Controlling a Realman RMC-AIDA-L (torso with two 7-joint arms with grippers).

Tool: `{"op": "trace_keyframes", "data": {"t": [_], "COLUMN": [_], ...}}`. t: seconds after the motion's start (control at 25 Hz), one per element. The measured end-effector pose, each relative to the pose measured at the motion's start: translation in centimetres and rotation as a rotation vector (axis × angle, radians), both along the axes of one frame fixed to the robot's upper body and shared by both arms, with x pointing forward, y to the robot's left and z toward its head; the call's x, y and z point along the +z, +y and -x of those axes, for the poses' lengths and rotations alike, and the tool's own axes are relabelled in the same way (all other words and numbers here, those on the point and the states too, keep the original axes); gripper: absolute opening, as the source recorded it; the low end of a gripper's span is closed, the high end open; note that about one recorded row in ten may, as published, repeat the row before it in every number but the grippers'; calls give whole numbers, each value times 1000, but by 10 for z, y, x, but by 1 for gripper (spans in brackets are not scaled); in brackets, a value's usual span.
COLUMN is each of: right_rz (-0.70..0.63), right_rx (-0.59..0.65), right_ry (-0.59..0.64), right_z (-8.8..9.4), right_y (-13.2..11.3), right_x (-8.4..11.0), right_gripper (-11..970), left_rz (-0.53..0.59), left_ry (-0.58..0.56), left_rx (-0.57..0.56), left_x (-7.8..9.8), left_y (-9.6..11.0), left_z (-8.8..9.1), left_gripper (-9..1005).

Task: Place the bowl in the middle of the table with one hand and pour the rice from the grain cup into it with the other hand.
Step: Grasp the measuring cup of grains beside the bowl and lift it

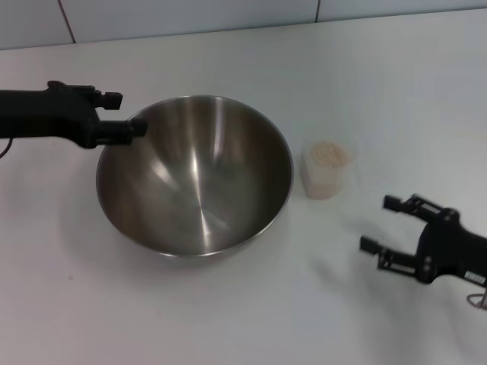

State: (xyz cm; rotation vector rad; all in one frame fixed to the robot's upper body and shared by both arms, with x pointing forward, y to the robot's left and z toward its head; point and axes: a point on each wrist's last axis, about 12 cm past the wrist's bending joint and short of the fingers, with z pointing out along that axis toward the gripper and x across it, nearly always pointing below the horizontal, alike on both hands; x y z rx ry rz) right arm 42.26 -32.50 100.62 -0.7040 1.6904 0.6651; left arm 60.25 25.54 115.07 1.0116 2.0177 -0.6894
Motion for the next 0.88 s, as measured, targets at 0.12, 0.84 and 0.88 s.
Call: {"op": "trace_keyframes", "data": {"t": [0.12, 0.84, 0.88], "right_rz": [2, 46, 45], "right_rx": [-155, -316, -313], "right_ry": [-26, -24, -22], "right_z": [3, -58, -60], "right_y": [-12, 2, 4], "right_x": [-4, -7, -7], "right_gripper": [833, 833, 834], "left_rz": [57, 135, 136], "left_ry": [-49, -100, -100], "left_rx": [-88, -94, -94], "left_x": [-2, -41, -41], "left_y": [18, 47, 47], "left_z": [32, 99, 99], "left_gripper": [601, 829, 829]}}
